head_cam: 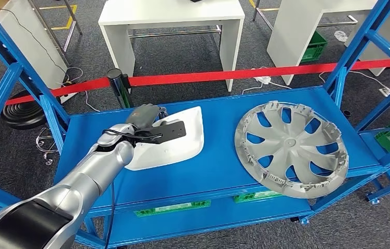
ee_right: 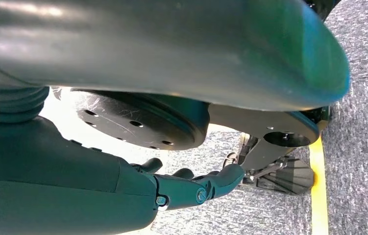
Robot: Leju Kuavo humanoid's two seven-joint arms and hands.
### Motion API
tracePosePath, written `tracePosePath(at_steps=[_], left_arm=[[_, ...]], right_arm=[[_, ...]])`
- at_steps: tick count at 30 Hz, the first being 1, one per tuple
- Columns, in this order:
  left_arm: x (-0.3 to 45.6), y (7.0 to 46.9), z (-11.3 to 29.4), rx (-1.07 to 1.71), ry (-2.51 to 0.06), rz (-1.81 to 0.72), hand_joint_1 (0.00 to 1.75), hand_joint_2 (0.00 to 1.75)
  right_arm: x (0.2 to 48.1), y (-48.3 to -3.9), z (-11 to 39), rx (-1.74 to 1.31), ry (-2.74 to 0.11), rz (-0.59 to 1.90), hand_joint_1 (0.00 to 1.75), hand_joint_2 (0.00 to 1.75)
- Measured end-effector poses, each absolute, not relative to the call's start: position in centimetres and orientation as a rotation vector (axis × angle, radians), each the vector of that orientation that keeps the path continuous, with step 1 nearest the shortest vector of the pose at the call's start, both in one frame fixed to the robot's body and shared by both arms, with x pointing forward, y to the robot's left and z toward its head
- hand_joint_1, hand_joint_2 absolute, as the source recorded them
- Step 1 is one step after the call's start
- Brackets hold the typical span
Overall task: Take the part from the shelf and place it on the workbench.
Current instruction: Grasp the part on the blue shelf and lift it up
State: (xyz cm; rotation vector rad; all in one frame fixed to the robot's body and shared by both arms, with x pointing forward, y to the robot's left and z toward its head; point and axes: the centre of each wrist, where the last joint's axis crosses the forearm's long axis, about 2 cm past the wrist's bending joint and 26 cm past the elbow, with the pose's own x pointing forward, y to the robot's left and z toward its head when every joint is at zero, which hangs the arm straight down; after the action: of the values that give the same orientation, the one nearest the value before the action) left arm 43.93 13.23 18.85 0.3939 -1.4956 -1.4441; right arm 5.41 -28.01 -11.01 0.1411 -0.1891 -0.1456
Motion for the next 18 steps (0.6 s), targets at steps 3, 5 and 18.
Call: tracePosePath(at_steps=[3,5,18], left_arm=[[43.94,13.15,18.93,0.360,-1.517,-1.419,1.75,1.75],[43.96,13.14,19.00,0.352,-1.523,-1.408,1.75,1.75],[44.34,13.37,19.71,0.086,-1.693,-1.171,1.75,1.75]], right_arm=[[5.40,-28.03,-11.02,0.140,-0.188,-0.142,0.00,0.00],[5.38,-28.04,-11.02,0.140,-0.185,-0.138,0.00,0.00],[5.29,-28.06,-11.03,0.139,-0.193,-0.151,0.00,0.00]])
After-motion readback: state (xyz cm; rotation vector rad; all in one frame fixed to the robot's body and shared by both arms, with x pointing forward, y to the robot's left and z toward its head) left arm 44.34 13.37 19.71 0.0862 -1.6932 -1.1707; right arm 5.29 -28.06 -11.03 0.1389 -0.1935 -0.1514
